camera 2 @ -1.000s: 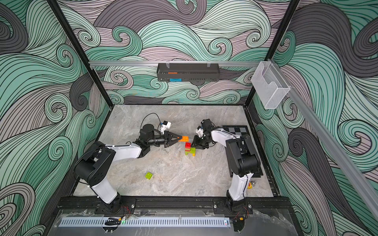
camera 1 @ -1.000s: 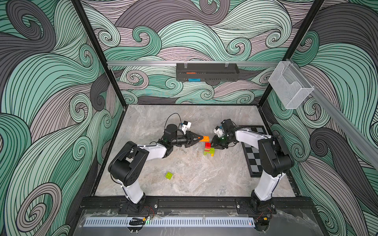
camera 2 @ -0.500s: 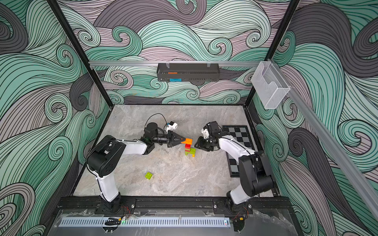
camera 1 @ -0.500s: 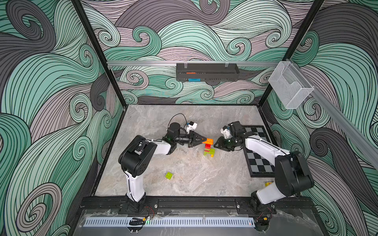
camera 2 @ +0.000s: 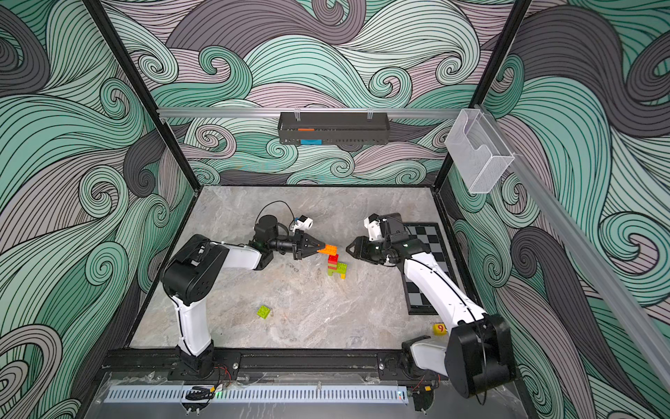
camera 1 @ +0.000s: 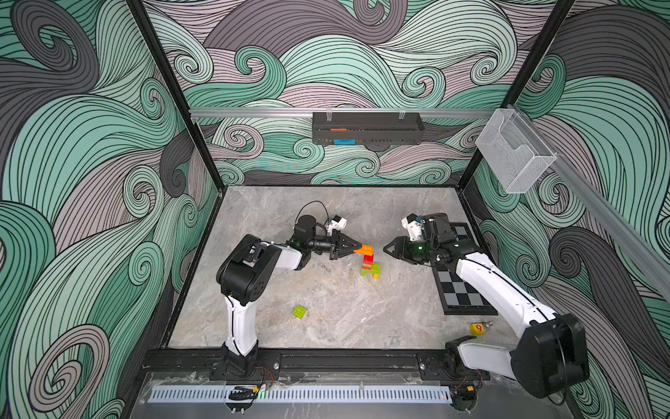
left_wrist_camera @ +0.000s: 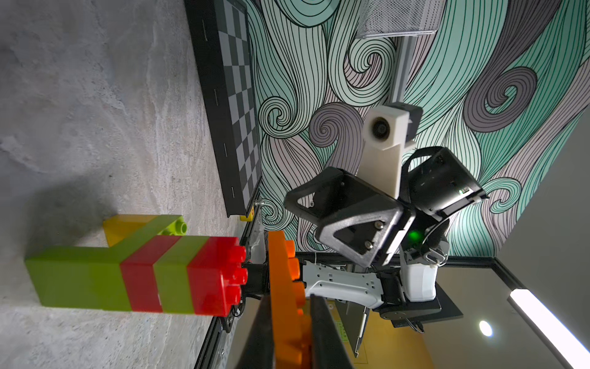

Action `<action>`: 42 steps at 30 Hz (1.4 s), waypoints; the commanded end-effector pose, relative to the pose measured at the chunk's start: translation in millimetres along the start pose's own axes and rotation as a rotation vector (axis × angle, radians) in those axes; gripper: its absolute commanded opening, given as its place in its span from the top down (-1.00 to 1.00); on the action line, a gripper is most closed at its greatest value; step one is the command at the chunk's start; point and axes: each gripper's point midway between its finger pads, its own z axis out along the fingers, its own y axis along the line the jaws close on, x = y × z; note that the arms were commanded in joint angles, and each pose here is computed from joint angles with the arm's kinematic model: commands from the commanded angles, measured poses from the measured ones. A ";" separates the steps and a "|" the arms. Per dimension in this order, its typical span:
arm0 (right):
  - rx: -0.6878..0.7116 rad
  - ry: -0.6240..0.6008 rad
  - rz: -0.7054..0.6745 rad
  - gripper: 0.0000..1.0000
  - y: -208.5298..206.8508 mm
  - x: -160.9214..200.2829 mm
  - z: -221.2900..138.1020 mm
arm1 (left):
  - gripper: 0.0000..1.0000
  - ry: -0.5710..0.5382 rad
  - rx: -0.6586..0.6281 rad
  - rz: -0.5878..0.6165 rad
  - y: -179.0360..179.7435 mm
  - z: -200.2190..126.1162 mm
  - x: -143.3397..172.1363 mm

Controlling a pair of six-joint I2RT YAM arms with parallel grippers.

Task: Assemble a giraffe with lego
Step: Assemble the lego brick with the lego brick.

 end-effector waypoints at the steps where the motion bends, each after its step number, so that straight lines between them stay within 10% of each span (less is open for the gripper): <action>1: -0.080 0.022 0.023 0.02 12.9 2.5 3.8 | 1.00 -0.005 0.044 0.020 -8.0 -0.3 -11.0; 42: -0.023 0.137 0.031 0.06 12.8 18.0 56.0 | 1.00 0.097 -0.103 -0.070 40.3 4.9 24.9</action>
